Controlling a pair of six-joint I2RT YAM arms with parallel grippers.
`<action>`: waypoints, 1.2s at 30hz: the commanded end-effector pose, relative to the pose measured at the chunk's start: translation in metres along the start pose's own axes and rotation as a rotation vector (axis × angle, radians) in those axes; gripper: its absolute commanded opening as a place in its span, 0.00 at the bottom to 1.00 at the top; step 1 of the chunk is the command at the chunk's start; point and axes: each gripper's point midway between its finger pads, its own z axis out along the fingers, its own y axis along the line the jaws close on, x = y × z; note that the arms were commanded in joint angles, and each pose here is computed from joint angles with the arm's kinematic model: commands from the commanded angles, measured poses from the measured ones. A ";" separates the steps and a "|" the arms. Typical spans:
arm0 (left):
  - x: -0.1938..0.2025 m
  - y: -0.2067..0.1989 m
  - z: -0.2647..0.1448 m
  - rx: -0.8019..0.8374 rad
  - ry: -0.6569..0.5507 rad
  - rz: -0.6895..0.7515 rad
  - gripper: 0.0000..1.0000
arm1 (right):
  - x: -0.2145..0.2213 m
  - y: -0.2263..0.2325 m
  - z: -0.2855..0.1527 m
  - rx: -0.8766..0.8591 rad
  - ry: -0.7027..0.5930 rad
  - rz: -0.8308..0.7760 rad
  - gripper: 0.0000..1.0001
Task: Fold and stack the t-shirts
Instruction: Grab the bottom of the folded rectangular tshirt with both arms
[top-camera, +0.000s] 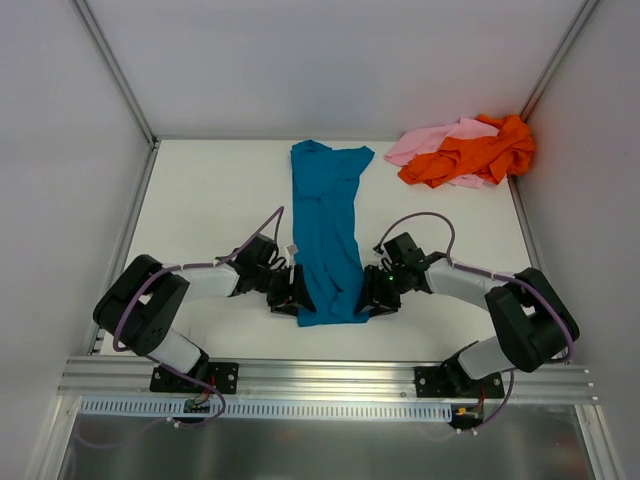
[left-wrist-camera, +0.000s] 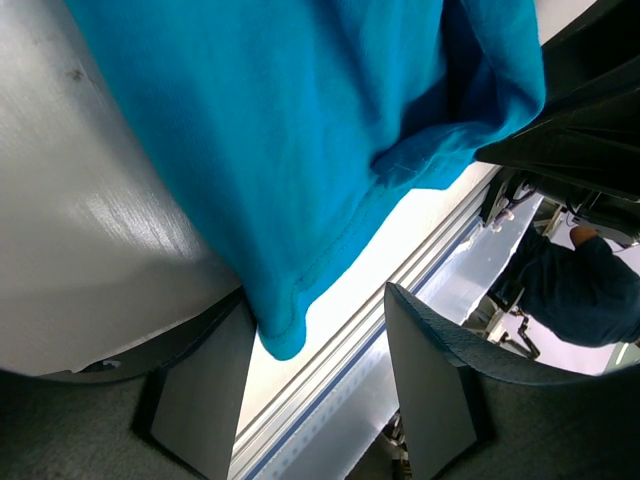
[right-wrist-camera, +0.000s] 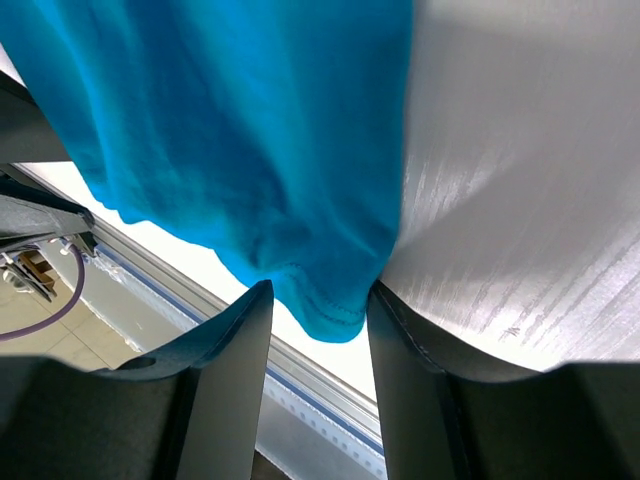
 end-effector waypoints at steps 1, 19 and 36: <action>0.020 0.029 0.000 -0.118 0.034 -0.018 0.54 | 0.000 -0.009 0.006 0.027 -0.023 0.005 0.46; 0.012 0.026 0.013 -0.088 0.062 -0.035 0.00 | -0.001 -0.012 0.019 0.011 -0.009 0.014 0.00; 0.037 -0.017 -0.050 -0.083 0.053 -0.004 0.00 | 0.052 0.002 -0.054 0.011 0.055 -0.007 0.00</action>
